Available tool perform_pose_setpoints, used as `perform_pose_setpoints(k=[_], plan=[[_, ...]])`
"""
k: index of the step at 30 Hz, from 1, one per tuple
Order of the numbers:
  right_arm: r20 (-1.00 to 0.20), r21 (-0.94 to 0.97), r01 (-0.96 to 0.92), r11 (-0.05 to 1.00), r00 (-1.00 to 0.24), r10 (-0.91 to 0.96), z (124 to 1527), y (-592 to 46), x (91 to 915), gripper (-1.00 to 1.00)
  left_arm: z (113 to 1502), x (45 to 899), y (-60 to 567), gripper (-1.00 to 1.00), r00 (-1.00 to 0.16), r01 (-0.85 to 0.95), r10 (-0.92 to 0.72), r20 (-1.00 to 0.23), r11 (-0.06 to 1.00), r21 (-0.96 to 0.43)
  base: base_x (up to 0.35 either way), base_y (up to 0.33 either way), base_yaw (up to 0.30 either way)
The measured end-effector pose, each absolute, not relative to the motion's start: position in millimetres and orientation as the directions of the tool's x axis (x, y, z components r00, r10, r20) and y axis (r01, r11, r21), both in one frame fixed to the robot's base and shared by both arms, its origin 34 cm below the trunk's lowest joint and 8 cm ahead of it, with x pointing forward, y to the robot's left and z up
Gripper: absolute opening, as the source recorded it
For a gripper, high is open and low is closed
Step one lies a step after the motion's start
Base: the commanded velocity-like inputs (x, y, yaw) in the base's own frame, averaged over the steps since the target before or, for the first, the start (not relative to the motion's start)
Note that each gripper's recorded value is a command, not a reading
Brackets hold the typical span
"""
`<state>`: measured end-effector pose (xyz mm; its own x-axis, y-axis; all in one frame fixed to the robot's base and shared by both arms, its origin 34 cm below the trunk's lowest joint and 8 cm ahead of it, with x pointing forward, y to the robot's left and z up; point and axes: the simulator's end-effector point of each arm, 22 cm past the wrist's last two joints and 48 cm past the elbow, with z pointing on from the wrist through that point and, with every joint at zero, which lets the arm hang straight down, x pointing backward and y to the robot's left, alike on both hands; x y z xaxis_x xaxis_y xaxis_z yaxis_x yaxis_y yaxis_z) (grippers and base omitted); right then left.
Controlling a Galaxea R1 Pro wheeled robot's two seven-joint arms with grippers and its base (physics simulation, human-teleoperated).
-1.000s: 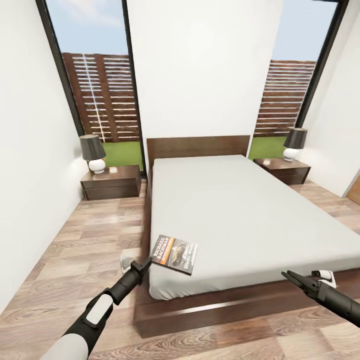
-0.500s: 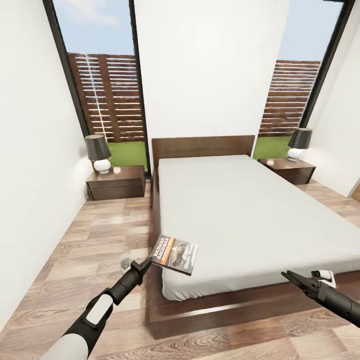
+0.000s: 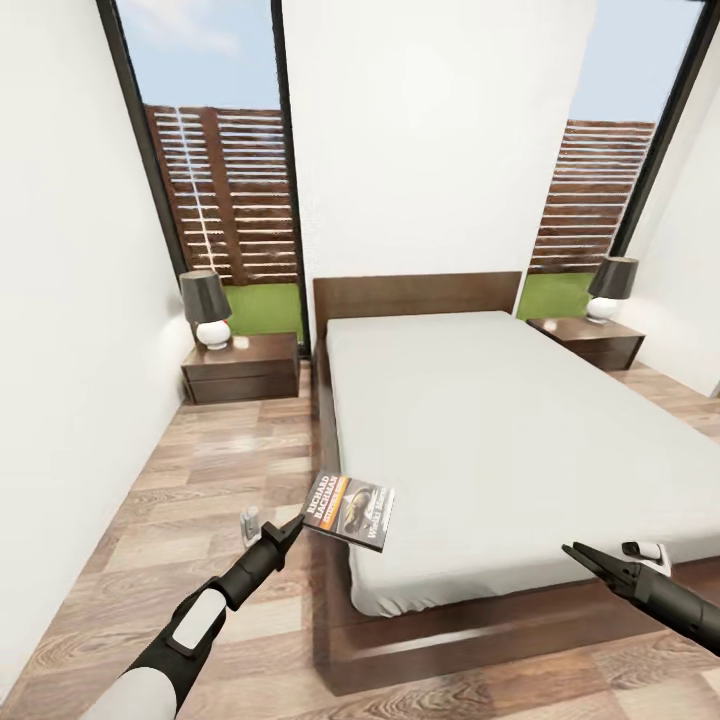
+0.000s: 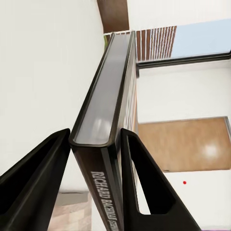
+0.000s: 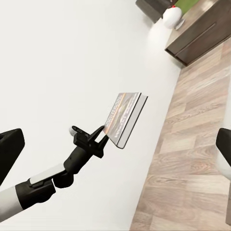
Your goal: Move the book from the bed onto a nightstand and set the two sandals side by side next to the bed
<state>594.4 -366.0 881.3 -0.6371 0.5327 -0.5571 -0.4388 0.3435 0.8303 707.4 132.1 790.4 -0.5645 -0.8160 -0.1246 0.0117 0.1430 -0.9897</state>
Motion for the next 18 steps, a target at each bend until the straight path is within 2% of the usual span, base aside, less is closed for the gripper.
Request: perform_pose_setpoints(k=[11,18], plan=[[-0.555,0.831,-0.437,0.342,-0.639,0.532,880.8,-365.4,594.2,1.00,790.5,707.4,132.0,-1.00,-0.565,0.012,-0.816,-0.124,0.142,-0.990,0.121,0.248,0.000],[-0.560,0.829,-0.440,0.346,-0.637,0.531,880.9,-365.8,594.5,1.00,790.5,707.4,132.0,-1.00,-0.565,0.012,-0.816,-0.124,0.142,-0.990,0.037,0.281,0.000]])
